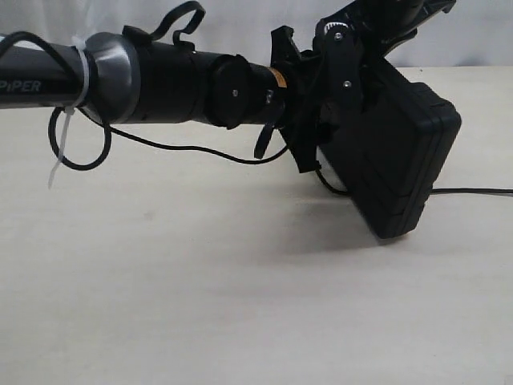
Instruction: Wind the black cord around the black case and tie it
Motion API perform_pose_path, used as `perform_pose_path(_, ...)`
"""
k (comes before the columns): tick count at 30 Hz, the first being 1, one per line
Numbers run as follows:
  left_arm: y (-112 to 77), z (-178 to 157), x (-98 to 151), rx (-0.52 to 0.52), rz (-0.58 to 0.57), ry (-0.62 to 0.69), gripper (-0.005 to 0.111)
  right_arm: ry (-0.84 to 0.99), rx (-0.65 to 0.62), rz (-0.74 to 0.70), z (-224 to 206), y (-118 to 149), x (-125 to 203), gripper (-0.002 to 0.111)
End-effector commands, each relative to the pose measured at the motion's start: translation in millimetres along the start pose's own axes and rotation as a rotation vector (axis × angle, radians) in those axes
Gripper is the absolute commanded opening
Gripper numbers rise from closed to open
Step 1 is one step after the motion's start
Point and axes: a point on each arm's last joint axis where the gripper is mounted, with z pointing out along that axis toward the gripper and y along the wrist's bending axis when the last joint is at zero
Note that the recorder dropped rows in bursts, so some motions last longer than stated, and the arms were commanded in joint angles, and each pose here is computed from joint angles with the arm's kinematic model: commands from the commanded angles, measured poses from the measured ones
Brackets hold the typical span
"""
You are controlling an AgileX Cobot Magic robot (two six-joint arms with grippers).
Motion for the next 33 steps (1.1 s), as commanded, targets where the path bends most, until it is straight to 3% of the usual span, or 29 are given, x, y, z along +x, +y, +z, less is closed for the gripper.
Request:
perform_pose_path(1, 6.4, -3.5, 0.8, -0.011, -0.021, 0.000, 0.061, -0.021, -0.014, 0.011, -4.8, 0.4, -1.1, 0.004)
perform_pose_path(8, 7.7, -4.8, 1.6, -0.007, -0.010, 0.004, 0.060, -0.021, -0.013, 0.004, -4.8, 0.3, -1.1, 0.004)
perform_pose_path(19, 36.9, -6.1, 25.9, -0.120, -0.096, 0.020, 0.060, -0.021, -0.013, 0.004, -4.8, 0.3, -1.1, 0.004)
perform_pose_path(30, 21.9, 28.9, 42.3, -0.250, -0.107, -0.009, 0.060, -0.021, -0.013, 0.004, -4.8, 0.3, -1.1, 0.004)
perform_pose_path(33, 18.1, 31.2, 39.0, -0.259, -0.122, -0.026, 0.047, -0.021, -0.013, 0.004, -4.8, 0.3, -1.1, 0.004)
